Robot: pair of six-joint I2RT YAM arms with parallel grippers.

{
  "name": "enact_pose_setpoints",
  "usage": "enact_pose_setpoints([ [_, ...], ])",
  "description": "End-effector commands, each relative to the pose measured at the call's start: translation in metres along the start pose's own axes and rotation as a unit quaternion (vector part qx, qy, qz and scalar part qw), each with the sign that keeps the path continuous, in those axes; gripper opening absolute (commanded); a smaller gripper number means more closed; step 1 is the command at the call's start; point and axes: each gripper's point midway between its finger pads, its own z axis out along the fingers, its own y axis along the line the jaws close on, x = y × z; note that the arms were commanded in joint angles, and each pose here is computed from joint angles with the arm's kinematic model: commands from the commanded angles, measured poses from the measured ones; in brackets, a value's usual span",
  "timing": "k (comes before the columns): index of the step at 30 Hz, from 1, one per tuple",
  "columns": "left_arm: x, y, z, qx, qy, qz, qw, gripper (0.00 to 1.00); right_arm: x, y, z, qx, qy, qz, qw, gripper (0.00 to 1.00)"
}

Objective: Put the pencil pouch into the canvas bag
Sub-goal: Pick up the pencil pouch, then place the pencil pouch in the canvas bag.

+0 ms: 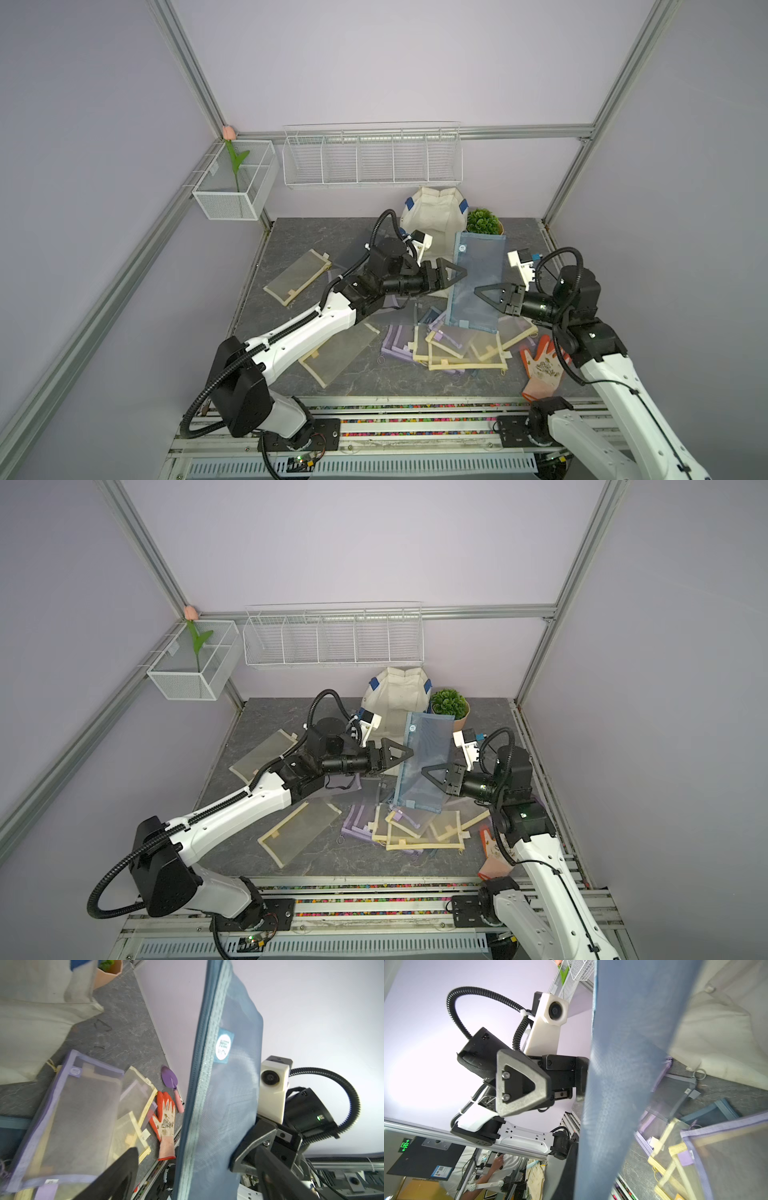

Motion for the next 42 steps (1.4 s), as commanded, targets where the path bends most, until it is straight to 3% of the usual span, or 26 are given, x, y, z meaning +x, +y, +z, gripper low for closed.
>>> enact_pose_setpoints([
  [1, -0.011, -0.029, 0.0, 0.067, -0.022, 0.019, 0.997, 0.81, -0.013, 0.023, 0.004, -0.041, 0.001, -0.008, 0.999, 0.07],
  [6, -0.016, -0.035, 0.007, 0.09, -0.022, 0.021, 0.995, 0.57, -0.024, 0.027, 0.01, -0.052, 0.0, -0.006, 0.999, 0.07],
  [11, -0.024, -0.044, 0.004, 0.087, -0.025, 0.035, 0.995, 0.13, -0.035, 0.024, 0.016, -0.044, 0.001, 0.001, 0.999, 0.08],
  [13, -0.033, -0.042, -0.004, 0.068, -0.038, 0.036, 0.996, 0.0, -0.036, 0.018, 0.017, -0.023, 0.009, 0.004, 1.0, 0.24],
  [18, -0.085, -0.019, -0.044, -0.072, -0.109, 0.035, 0.991, 0.0, -0.029, -0.007, 0.006, 0.1, 0.031, -0.006, 0.995, 0.87],
  [20, -0.109, -0.012, -0.062, -0.159, -0.126, 0.056, 0.978, 0.0, -0.027, -0.015, 0.002, 0.133, 0.038, -0.006, 0.99, 0.98],
  [23, -0.142, 0.005, -0.08, -0.28, -0.128, 0.087, 0.947, 0.0, -0.024, -0.029, -0.001, 0.168, 0.043, 0.0, 0.985, 0.89],
  [25, -0.161, 0.021, -0.087, -0.355, -0.12, 0.097, 0.922, 0.0, -0.022, -0.037, -0.002, 0.185, 0.045, 0.005, 0.982, 0.88],
  [27, -0.172, 0.031, -0.081, -0.384, -0.107, 0.109, 0.91, 0.0, -0.021, -0.042, -0.003, 0.197, 0.049, 0.008, 0.979, 0.88],
  [37, -0.205, 0.074, -0.061, -0.445, -0.129, 0.185, 0.867, 0.0, -0.014, -0.061, -0.009, 0.237, 0.056, 0.019, 0.97, 0.89],
  [42, -0.201, 0.089, -0.04, -0.447, -0.104, 0.215, 0.862, 0.0, -0.011, -0.07, -0.007, 0.244, 0.059, 0.034, 0.967, 0.89],
])
